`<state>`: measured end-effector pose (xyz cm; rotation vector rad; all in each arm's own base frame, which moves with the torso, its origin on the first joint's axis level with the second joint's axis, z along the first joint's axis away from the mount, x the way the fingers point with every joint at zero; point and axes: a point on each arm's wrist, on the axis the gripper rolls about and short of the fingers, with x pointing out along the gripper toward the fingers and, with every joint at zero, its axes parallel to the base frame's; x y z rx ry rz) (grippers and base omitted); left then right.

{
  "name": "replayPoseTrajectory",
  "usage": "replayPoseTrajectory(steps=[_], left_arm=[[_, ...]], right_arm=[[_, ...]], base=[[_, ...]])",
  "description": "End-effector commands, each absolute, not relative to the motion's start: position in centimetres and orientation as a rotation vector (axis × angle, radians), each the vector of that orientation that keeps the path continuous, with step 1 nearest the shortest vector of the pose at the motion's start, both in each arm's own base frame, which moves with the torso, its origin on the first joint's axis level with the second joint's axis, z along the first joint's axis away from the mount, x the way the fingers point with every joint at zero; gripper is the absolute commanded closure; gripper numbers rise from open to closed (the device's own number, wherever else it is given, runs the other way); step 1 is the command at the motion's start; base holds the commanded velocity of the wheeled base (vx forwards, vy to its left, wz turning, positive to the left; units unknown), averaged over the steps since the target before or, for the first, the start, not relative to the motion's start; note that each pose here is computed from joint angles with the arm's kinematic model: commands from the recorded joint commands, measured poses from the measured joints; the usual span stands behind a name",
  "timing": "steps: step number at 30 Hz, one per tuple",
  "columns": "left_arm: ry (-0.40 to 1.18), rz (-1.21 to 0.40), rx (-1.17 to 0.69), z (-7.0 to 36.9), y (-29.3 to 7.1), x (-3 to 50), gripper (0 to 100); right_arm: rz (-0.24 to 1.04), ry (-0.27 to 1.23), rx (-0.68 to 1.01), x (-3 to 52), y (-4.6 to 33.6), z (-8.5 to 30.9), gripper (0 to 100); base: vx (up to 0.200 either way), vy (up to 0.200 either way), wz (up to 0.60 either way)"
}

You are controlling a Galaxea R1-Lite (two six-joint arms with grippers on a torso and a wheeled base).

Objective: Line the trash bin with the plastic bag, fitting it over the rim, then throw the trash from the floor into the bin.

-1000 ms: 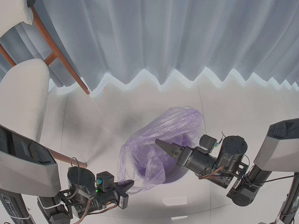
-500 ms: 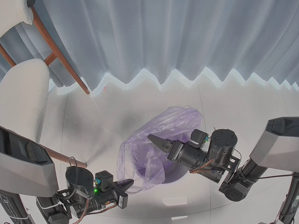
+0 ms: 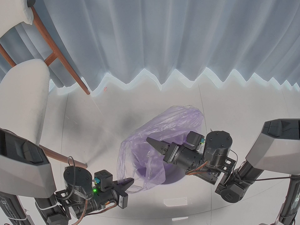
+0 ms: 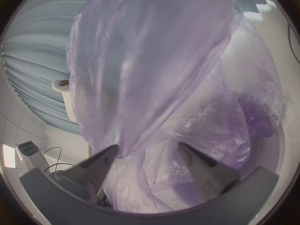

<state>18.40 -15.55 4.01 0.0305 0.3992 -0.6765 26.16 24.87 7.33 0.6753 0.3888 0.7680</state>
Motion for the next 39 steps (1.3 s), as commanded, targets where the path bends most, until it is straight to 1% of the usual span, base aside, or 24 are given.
replayPoseTrajectory(steps=[1, 10, 13, 16, 25, 30, 35, 39], left_arm=[[0.396, -0.676, 0.029, 4.1, -15.5, 18.4, 100], [0.398, -0.672, 0.031, 4.1, -15.5, 18.4, 100], [0.396, -0.663, 0.029, 4.1, -15.3, 18.5, 100], [0.4, -0.643, 0.032, 3.9, -15.3, 18.6, 100], [0.403, -0.622, 0.037, 3.8, -15.2, 18.7, 100], [0.401, -0.606, 0.034, 3.8, -15.0, 18.9, 100], [0.391, -0.572, 0.023, 4.0, -14.3, 19.5, 100], [0.381, -0.544, 0.011, 4.3, -13.7, 19.9, 100]], right_arm=[[0.76, 0.388, 0.675, 26.0, 25.0, 7.2, 100], [0.753, 0.378, 0.68, 25.6, 24.3, 7.8, 100], [0.747, 0.385, 0.684, 24.5, 23.1, 8.6, 100], [0.745, 0.415, 0.734, 22.6, 21.1, 9.6, 100], [0.799, 0.485, 0.775, 20.2, 16.2, 10.9, 100], [0.806, 0.525, 0.818, 19.5, 14.5, 11.0, 100], [0.821, 0.525, 0.843, 19.0, 12.6, 11.7, 100], [0.867, 0.607, 0.878, 18.2, 11.9, 11.4, 100]], base=[[0.0, 0.0, 0.0], [0.0, 0.0, 0.0], [0.0, 0.0, 0.0], [0.0, 0.0, 0.0], [0.0, 0.0, 0.0], [0.0, 0.0, 0.0], [0.0, 0.0, 0.0], [0.0, 0.0, 0.0]])
